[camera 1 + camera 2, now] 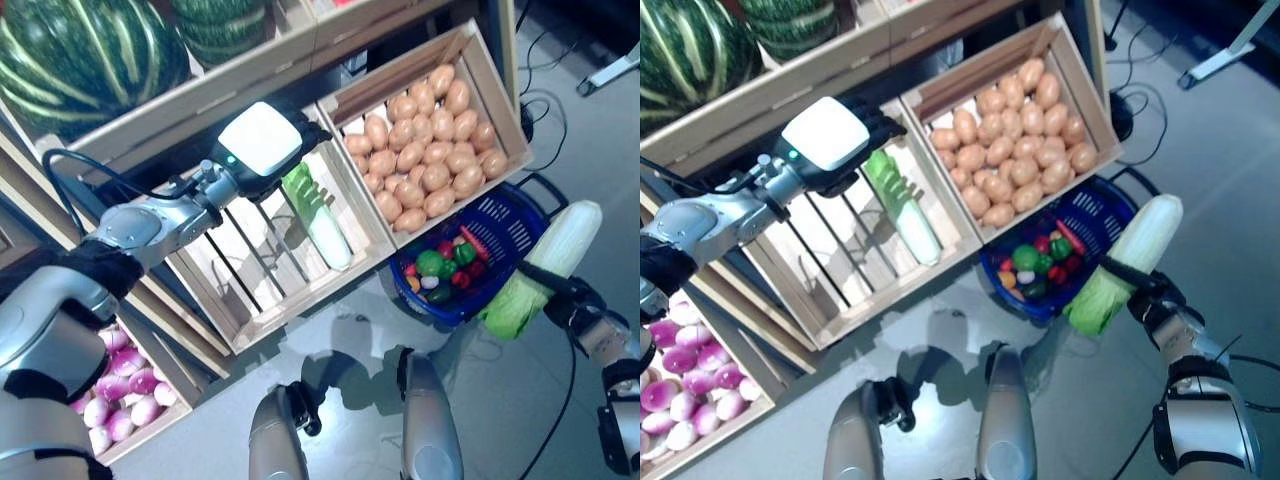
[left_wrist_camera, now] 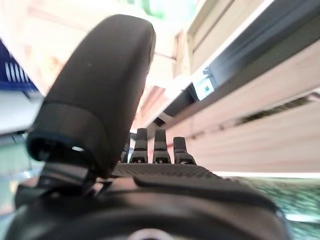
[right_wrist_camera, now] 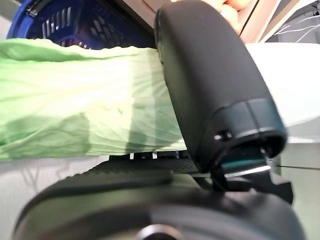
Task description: Put vegetables into the basket
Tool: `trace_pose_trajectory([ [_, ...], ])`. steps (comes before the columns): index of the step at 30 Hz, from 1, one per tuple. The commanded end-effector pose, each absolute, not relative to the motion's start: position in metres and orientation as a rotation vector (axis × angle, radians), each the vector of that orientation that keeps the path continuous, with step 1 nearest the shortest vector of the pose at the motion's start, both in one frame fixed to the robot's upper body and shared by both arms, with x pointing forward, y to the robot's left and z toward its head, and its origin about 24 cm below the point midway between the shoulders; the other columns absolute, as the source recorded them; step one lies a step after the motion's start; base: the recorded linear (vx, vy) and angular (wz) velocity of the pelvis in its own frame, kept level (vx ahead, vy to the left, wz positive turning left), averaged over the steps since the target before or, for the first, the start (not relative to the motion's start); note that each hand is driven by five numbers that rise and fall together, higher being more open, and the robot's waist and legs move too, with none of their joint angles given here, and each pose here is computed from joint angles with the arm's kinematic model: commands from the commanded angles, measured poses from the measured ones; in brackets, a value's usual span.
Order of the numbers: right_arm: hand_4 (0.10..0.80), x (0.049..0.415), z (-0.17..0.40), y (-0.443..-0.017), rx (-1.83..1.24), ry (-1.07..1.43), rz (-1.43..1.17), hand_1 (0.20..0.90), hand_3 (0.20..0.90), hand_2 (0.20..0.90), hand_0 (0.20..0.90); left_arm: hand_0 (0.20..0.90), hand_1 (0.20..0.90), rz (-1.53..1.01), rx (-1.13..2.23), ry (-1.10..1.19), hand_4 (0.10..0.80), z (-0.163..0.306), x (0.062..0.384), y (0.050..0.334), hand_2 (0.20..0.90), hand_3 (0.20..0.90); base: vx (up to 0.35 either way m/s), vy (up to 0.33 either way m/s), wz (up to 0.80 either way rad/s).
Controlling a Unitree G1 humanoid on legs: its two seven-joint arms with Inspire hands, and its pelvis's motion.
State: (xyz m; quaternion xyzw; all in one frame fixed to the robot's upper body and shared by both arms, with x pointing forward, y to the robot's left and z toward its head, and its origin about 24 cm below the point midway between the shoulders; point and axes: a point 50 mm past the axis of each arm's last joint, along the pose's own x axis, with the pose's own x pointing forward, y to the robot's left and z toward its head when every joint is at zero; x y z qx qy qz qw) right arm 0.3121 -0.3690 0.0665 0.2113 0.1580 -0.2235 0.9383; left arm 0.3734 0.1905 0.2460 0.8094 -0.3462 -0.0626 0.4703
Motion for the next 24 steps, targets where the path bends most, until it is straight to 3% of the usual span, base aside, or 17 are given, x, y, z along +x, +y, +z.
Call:
trace_pose_trajectory([
  [1, 0.400, 0.320, 0.124, -0.396, 0.466, 0.084, -0.553, 0.300, 0.300, 0.300, 0.300, 0.900, 0.900, 0.105, 1.977, -0.972, 0.800, 0.315, 0.366, 0.187, 0.900, 0.900, 0.000, 0.000, 0.00],
  [18, 0.400, 0.334, 0.152, -0.392, 0.574, 0.124, -0.577, 0.300, 0.300, 0.300, 0.300, 0.900, 0.900, 0.210, 2.164, -0.902, 0.800, 0.360, 0.362, 0.195, 0.900, 0.900, 0.026, -0.031, 0.09],
  [24, 0.400, 0.342, 0.161, -0.384, 0.555, 0.160, -0.566, 0.300, 0.300, 0.300, 0.300, 0.900, 0.900, 0.300, 2.179, -0.991, 0.800, 0.380, 0.360, 0.190, 0.900, 0.900, 0.015, -0.052, 0.03],
])
